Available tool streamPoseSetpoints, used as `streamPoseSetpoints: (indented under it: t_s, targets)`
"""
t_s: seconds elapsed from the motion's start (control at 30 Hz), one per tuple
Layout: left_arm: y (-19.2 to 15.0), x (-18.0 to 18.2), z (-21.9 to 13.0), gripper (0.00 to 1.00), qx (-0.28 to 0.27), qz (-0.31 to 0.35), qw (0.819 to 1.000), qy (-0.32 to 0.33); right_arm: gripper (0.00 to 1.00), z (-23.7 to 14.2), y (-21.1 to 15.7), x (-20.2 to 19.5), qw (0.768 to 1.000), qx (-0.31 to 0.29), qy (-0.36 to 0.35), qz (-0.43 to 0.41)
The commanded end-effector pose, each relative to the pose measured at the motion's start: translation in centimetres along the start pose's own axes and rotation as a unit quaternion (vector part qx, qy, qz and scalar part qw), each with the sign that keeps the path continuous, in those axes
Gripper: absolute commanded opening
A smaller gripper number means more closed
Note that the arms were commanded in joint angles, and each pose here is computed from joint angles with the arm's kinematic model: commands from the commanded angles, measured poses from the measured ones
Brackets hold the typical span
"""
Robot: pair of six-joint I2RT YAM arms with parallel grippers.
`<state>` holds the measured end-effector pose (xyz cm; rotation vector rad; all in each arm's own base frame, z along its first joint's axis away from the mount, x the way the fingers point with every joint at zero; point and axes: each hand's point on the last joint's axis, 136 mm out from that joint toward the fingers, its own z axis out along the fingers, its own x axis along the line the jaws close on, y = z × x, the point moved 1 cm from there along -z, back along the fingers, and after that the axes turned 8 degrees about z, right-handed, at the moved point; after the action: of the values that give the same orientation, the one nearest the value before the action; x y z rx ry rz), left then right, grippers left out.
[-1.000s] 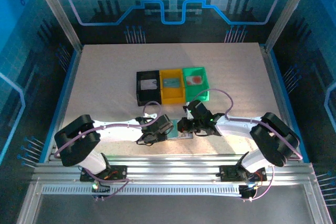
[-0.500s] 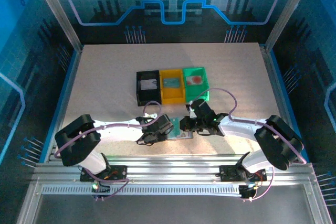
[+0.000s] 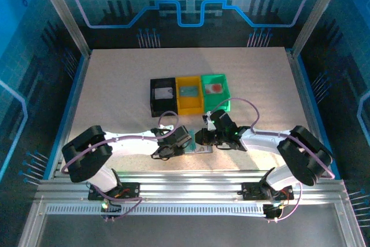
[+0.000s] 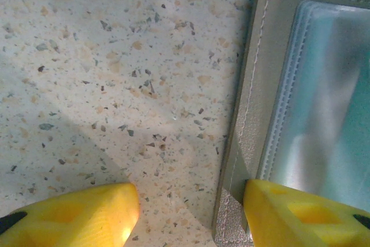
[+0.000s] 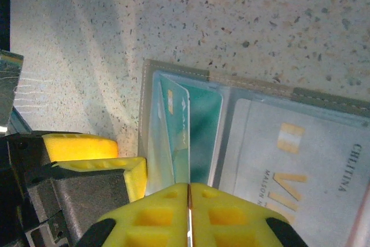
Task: Take the credit cards out of the card holder
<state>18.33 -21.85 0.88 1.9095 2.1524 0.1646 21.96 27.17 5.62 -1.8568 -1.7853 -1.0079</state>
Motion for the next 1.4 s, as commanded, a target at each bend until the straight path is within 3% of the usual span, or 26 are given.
streamPoseSetpoints:
  t_s: [0.0, 0.37, 0.6, 1.03, 1.17, 1.37]
  targets:
    - [-4.8, -1.6, 5.3, 0.56, 0.098, 0.002, 0.994, -0.050, 0.11, 0.5, -0.8, 0.9, 1.000, 0.017, 0.022, -0.011]
    - [-5.0, -1.7, 5.4, 0.56, 0.100, 0.004, 0.994, -0.049, 0.15, 0.9, -1.3, 1.6, 0.999, 0.023, 0.030, -0.021]
    - [-4.8, -1.7, 5.1, 0.56, 0.096, 0.006, 0.994, -0.049, 0.00, 0.6, -1.4, 1.5, 0.999, 0.019, 0.021, -0.027]
    - [-4.3, -1.9, 4.1, 0.56, 0.088, 0.006, 0.994, -0.057, 0.00, -3.0, -0.2, 0.1, 0.999, -0.015, -0.003, -0.037]
    - [-3.4, -2.7, 2.2, 0.56, 0.077, 0.010, 0.994, -0.078, 0.00, -4.8, 0.1, 0.3, 0.999, -0.023, -0.004, -0.047]
    - [0.6, -2.9, -4.6, 0.63, 0.009, 0.043, 0.992, -0.119, 0.00, -7.9, 0.7, 1.1, 0.997, -0.038, 0.012, -0.066]
